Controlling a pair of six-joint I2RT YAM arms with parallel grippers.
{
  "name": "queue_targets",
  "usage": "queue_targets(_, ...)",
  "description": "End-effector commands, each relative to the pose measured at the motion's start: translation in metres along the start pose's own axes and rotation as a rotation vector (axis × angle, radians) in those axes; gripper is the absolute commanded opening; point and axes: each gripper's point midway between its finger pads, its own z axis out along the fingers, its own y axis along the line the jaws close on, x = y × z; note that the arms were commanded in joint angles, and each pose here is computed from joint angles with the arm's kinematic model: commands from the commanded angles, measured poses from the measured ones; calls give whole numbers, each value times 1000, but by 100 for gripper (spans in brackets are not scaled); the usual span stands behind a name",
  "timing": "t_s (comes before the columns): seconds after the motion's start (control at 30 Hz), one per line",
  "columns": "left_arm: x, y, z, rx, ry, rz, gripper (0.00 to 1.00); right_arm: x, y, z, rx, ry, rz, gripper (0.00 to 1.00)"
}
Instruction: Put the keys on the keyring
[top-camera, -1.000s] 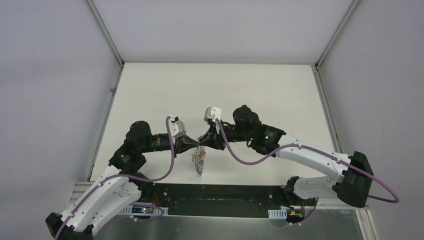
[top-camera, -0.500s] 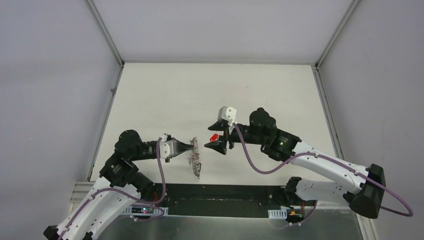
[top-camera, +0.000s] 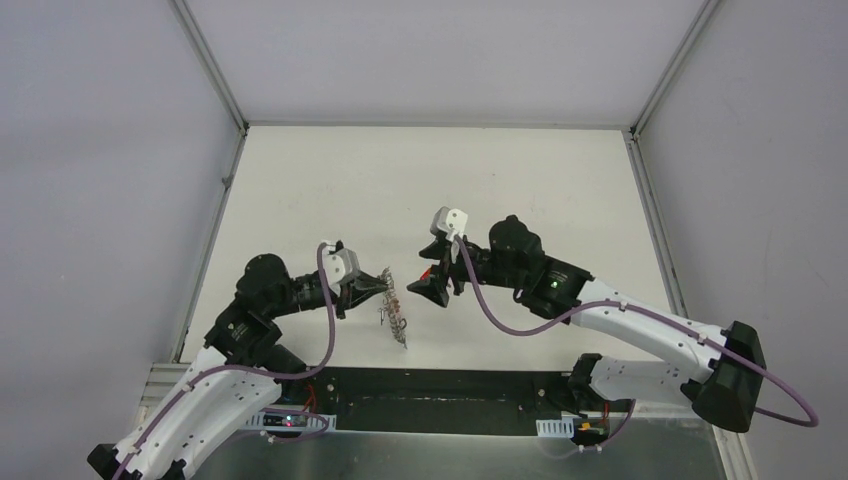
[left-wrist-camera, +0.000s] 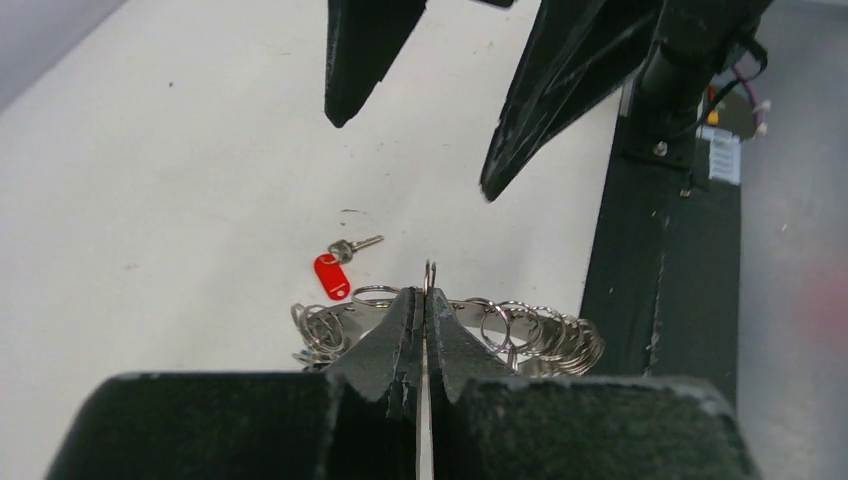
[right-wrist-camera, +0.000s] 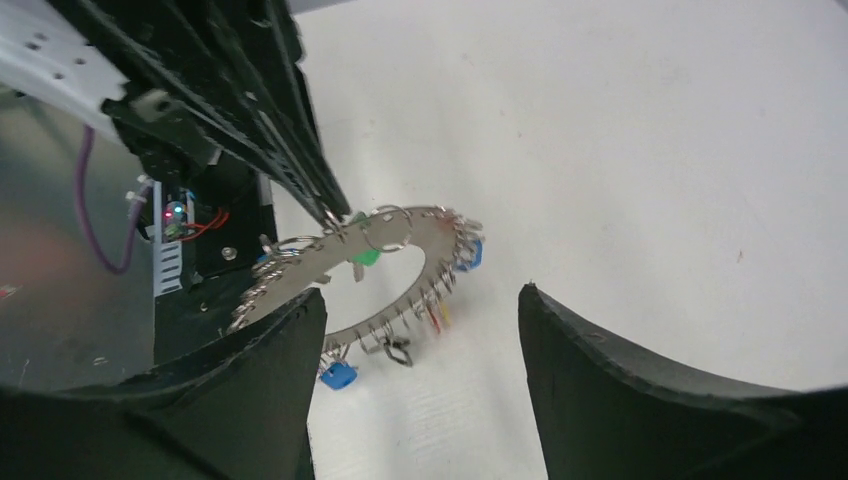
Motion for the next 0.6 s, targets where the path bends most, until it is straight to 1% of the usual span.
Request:
queue_targets(0.0,-37,10,5,-78,-150,-201,0,29,-41,1,219,100,240,75)
queue_targets(0.03,-38,11,5,-87,-166,-221,0,36,-50,0,255,119,302,78)
queue_targets(0.07,-38,12,4,-97,-180,-230,0,43,-59,-1,289,133,375,79)
queue_targets(0.2,-35,15,-2,-143,-190,-229,0,76,-98,-6,395,192,620,79)
queue_targets(0.3,-35,16,-6,-160,-186,-229,0,109,-125,-11,506,298,752,78)
queue_targets(0.37,-36,15,-9,-167,-183,-235,0,117,-134,-8,510,367,760,74)
queue_targets(0.5,-38,14,-11,-173,-185,-247,0,155,-148,-4,567,584,726,60)
queue_targets(0.57,-38,14,-12,-173,-185,-252,0,169,-154,0,605,661,682,58)
